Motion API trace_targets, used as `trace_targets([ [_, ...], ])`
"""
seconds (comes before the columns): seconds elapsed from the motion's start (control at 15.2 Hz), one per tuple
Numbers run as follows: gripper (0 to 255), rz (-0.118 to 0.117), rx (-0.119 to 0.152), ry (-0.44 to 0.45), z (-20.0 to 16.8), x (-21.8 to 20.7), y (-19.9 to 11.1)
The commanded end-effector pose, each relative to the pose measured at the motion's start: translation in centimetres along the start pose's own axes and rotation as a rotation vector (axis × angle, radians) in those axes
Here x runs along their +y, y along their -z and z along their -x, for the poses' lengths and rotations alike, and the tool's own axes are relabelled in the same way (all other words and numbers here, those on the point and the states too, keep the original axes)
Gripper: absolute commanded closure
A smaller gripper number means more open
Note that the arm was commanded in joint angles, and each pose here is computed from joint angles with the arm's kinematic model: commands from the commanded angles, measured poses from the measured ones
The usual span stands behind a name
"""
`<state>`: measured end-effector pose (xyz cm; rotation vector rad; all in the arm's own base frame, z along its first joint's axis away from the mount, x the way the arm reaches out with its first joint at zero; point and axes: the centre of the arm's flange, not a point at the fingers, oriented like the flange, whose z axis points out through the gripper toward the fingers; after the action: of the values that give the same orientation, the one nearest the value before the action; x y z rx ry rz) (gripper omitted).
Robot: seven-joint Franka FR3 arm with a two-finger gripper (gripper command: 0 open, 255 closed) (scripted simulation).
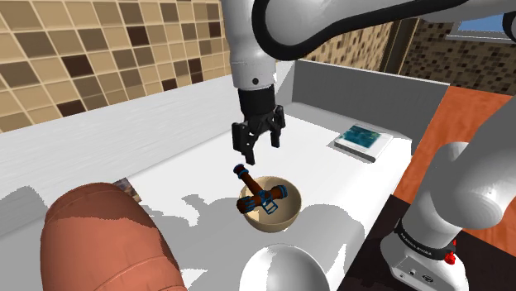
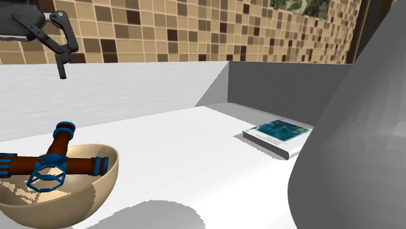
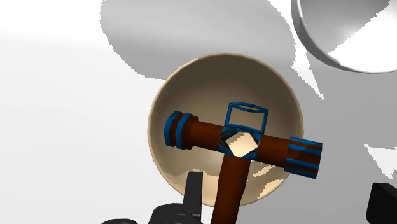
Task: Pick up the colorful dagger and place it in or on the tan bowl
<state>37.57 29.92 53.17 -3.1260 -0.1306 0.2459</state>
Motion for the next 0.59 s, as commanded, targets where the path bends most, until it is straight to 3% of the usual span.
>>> trace_targets([
  [0.0, 0, 0.000, 0.000, 0.000, 0.2, 0.2, 2.4],
  [0.53, 0, 0.000, 0.000, 0.000, 0.2, 0.2, 3.5],
])
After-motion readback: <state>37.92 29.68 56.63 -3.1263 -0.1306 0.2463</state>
